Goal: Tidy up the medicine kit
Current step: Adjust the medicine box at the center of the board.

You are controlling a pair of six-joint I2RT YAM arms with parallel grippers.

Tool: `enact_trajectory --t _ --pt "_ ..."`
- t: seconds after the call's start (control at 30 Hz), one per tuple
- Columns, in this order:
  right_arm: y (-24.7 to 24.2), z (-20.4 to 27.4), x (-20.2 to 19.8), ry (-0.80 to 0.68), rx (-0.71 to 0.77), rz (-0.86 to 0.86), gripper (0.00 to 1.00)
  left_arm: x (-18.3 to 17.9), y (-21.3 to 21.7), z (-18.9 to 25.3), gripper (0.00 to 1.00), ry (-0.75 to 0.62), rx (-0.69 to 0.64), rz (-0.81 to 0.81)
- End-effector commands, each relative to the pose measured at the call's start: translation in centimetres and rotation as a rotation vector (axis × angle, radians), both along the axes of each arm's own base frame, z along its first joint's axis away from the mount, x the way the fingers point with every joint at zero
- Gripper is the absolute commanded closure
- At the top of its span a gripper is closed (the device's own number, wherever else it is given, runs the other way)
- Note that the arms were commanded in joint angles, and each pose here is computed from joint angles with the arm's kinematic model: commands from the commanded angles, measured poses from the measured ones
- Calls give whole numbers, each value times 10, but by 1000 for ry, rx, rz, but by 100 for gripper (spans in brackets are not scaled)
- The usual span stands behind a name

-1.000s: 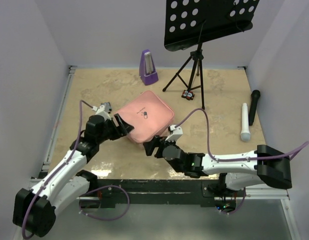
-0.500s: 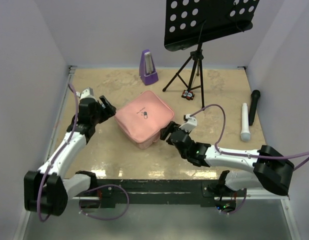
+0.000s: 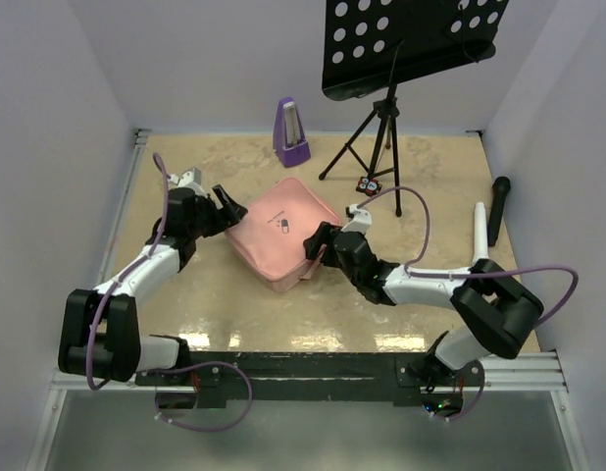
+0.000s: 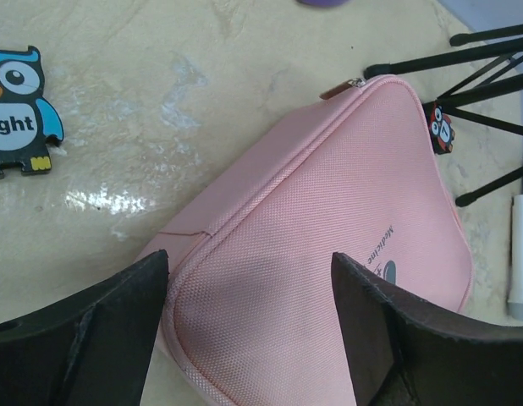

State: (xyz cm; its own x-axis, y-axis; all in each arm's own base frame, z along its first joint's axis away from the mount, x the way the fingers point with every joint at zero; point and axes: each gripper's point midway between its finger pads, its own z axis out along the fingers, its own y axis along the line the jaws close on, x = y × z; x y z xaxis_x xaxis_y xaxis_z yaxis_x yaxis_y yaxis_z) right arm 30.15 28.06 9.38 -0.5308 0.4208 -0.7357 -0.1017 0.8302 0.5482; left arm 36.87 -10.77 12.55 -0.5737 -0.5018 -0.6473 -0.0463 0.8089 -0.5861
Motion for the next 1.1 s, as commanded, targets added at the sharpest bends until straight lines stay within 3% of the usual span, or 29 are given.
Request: enact_trajectory --t 0.0,0.3,0.63,1.07 --pt "32 28 15 -92 30 118 20 -3 -18 9 20 -86 -64 -102" --pt "54 47 29 -193 -37 218 19 -25 -41 -7 27 -62 -121 -177" --pt "70 39 31 -195 -65 288 19 -50 -68 -14 35 -53 -173 -248" --pt "66 41 29 -205 -110 310 16 -76 -108 -3 38 -62 -210 -340"
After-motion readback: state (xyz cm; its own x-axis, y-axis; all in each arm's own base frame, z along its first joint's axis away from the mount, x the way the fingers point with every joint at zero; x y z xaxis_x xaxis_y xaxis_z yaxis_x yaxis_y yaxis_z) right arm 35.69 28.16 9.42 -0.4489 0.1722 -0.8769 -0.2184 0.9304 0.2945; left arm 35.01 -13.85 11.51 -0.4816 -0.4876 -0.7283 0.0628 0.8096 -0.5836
